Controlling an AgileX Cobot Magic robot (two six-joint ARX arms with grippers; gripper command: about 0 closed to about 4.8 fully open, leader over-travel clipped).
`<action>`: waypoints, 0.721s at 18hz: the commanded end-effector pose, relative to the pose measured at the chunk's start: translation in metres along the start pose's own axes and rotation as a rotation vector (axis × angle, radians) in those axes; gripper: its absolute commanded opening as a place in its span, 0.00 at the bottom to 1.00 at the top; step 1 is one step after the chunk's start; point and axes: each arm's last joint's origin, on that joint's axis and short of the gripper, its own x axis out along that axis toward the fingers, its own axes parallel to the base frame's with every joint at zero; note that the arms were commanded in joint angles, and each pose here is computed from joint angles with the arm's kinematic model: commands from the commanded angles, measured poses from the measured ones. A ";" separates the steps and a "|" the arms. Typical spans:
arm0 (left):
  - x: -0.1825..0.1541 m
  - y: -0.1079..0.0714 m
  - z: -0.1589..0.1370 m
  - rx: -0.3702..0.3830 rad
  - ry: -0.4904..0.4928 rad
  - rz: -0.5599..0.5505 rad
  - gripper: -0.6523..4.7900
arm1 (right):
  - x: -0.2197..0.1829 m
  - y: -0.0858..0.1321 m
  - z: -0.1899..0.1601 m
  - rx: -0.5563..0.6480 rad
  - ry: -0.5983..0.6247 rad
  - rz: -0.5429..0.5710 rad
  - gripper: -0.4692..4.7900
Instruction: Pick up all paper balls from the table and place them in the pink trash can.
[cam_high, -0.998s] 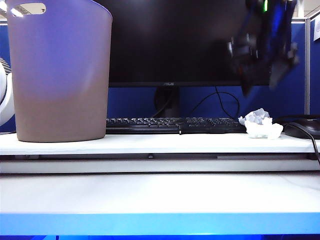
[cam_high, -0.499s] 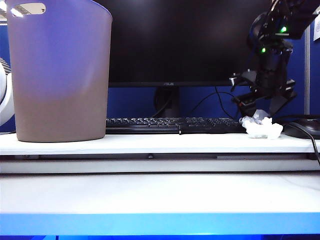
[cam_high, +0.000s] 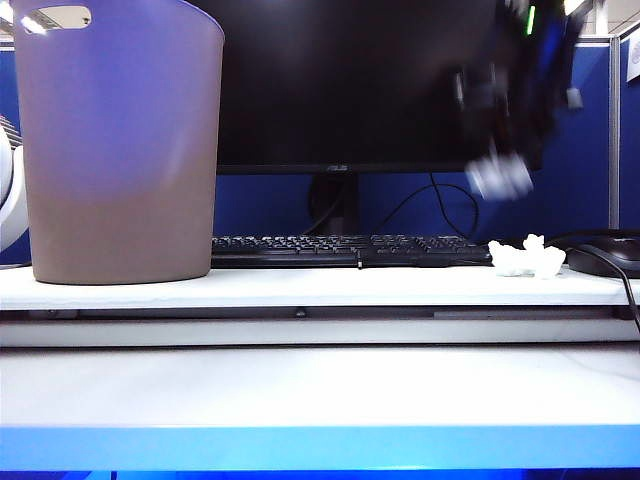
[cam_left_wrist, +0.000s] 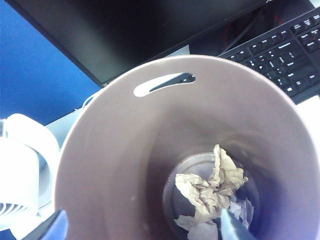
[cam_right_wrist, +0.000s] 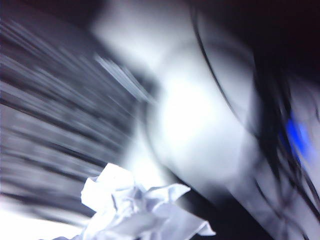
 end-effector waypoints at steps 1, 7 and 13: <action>-0.002 0.002 0.001 -0.004 -0.012 0.033 0.86 | -0.095 0.031 0.045 0.035 -0.357 0.631 0.09; -0.057 0.012 -0.008 -0.015 -0.101 0.107 0.84 | -0.147 0.164 0.091 -0.186 -0.663 0.943 0.09; -0.170 0.024 -0.045 -0.090 -0.368 0.135 0.84 | -0.078 0.239 0.094 -0.116 -0.643 1.063 0.80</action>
